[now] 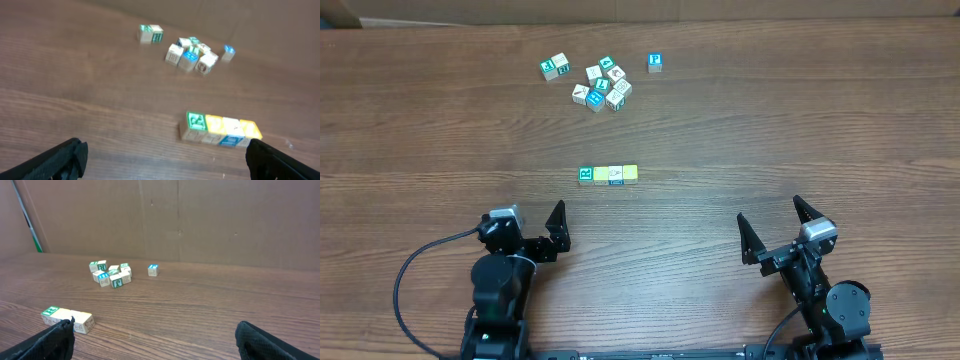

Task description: Form a horizontal line

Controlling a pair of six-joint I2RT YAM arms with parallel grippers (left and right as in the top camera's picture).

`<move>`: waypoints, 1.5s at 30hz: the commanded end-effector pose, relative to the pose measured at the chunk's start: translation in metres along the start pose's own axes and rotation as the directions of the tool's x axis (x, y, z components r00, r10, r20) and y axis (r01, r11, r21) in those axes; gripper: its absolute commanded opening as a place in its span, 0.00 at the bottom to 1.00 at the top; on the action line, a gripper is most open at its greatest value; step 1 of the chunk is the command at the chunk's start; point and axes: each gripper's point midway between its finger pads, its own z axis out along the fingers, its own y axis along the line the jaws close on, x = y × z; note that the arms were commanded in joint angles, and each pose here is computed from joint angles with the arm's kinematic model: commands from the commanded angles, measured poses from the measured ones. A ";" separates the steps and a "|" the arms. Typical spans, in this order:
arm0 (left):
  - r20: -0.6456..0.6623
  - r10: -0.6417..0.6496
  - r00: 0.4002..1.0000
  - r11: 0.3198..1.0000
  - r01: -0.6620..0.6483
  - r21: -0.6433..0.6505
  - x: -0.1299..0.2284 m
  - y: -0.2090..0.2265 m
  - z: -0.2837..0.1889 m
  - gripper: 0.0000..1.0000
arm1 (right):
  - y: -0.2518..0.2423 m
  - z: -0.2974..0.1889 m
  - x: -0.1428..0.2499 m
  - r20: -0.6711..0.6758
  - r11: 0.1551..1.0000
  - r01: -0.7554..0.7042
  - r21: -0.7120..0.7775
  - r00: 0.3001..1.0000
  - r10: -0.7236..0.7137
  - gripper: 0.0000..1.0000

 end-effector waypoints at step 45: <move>0.214 0.166 0.963 0.985 -0.170 0.001 -0.040 -0.008 -0.042 0.99 | -0.002 0.000 0.002 0.005 1.000 -0.005 0.011 1.000 0.005 1.00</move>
